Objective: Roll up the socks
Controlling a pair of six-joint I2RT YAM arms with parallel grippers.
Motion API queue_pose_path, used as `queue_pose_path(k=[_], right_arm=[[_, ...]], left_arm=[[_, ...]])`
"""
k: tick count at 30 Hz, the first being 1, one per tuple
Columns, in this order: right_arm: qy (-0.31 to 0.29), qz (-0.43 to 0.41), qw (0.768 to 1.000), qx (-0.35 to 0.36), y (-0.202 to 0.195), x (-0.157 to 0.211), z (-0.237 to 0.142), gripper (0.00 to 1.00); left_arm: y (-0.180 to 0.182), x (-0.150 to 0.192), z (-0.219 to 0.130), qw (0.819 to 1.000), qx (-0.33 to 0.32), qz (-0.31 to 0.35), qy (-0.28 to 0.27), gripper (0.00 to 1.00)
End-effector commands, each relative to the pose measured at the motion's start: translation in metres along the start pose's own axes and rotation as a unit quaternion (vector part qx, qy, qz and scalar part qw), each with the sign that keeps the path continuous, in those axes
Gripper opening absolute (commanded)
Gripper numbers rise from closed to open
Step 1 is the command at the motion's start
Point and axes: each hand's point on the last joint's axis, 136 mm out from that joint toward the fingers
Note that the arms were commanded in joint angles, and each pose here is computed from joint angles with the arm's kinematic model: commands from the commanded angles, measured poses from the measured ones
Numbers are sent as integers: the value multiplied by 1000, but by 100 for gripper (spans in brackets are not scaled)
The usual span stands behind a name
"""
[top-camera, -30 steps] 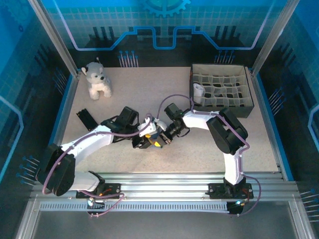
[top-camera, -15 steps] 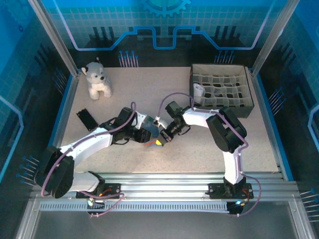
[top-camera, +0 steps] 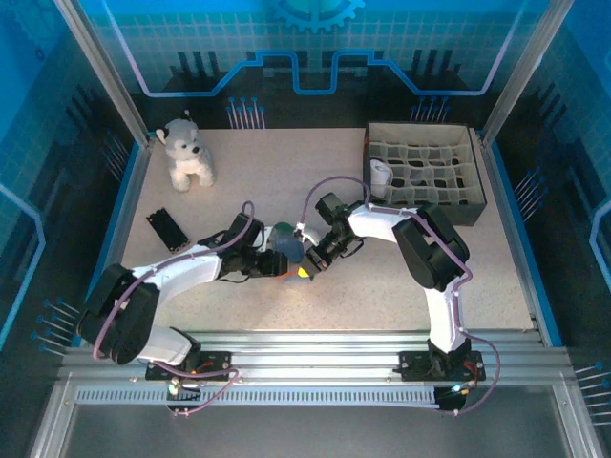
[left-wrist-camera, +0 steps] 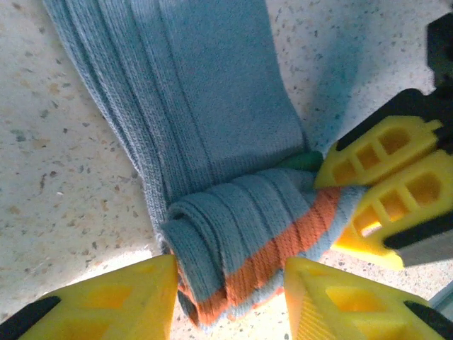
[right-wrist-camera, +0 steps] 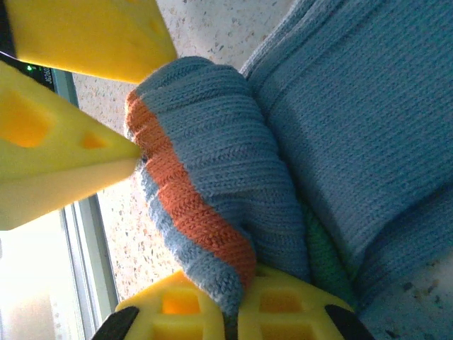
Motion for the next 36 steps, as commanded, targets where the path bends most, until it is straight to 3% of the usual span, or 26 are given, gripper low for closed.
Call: queue_pose_path(k=[1,8,16,23,28,31,36], right_arm=[[55,55,996,42,-29,34,8,9],[48,46,997,46,-22,27,1,21],[0,19,997,74,-7,3,-25,37],[-61,-28,991,115,7,-17,-54,38],[-95,-74,976,182,8,-25,-74,38],[-109,-91,968,209,9,-31,-76,40],[-111,-72,972,194,6,-37,-55,43]], left_arm=[[-11,-6,8,999,27,-18,8,44],[10,-1,20,999,-21,-38,28,35],[30,11,27,995,-65,-52,52,30],[30,12,28,995,-65,-53,56,28],[27,9,27,994,-68,-52,61,28],[25,9,27,994,-68,-53,68,27],[24,8,30,993,-68,-55,74,26]])
Point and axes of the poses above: each hand's point on the last joint's axis, 136 mm out from that joint toward the fingers, its own z axis out along the fingers, its own y axis along the line the jaws close on, x = y × z, and after that the axes turned 10 degrees about -z, right-handed
